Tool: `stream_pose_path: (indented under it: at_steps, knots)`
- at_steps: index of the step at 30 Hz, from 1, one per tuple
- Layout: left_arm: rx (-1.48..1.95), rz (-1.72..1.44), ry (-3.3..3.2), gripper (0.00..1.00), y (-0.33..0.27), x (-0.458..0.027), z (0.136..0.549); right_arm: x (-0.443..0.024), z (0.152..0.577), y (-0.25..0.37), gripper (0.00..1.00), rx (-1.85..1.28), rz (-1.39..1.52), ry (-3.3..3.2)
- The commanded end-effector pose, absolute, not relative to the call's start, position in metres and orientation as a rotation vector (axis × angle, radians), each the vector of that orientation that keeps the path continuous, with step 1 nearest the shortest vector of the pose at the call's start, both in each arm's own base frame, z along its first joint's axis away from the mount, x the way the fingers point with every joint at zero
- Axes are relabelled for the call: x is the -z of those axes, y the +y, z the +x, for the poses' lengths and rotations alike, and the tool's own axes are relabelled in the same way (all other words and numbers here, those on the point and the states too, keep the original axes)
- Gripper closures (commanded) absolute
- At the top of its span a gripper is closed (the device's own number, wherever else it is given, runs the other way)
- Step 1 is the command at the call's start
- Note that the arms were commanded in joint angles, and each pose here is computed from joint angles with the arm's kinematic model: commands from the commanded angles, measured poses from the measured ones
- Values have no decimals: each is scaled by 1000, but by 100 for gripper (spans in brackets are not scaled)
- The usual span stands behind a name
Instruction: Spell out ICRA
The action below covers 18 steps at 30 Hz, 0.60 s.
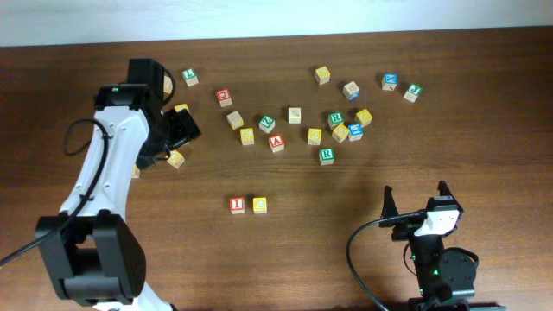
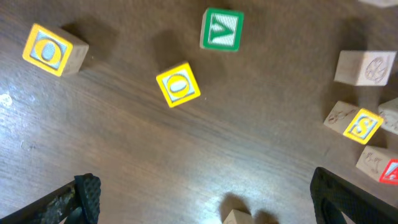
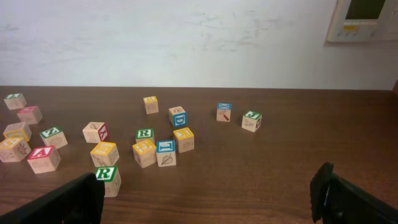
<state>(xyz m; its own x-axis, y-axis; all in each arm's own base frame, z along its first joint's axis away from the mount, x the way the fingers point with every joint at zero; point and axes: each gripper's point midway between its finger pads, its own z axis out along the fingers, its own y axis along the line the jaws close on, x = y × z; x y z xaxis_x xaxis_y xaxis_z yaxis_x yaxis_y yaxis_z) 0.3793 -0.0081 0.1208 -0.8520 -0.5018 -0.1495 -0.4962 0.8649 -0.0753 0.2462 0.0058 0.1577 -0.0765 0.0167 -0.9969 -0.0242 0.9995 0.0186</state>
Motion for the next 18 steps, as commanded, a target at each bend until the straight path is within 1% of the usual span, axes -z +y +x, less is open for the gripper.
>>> stream_pose_path:
  at_steps: [1, 7, 13, 18]
  knots:
    - [56, -770, 2931, 1, -12, -113, 367, -155, 246, 2, 2, -19, 5, 1652]
    - [37, -767, 2979, 1, -15, -111, 355, -155, 246, 2, 2, -19, 5, 1652]
    - [35, -694, 2977, 1, -30, -111, 358, -155, 246, 2, 2, -19, 5, 1652]
    - [36, -693, 2975, 1, -31, -111, 359, -155, 246, 2, 2, -19, 5, 1652]
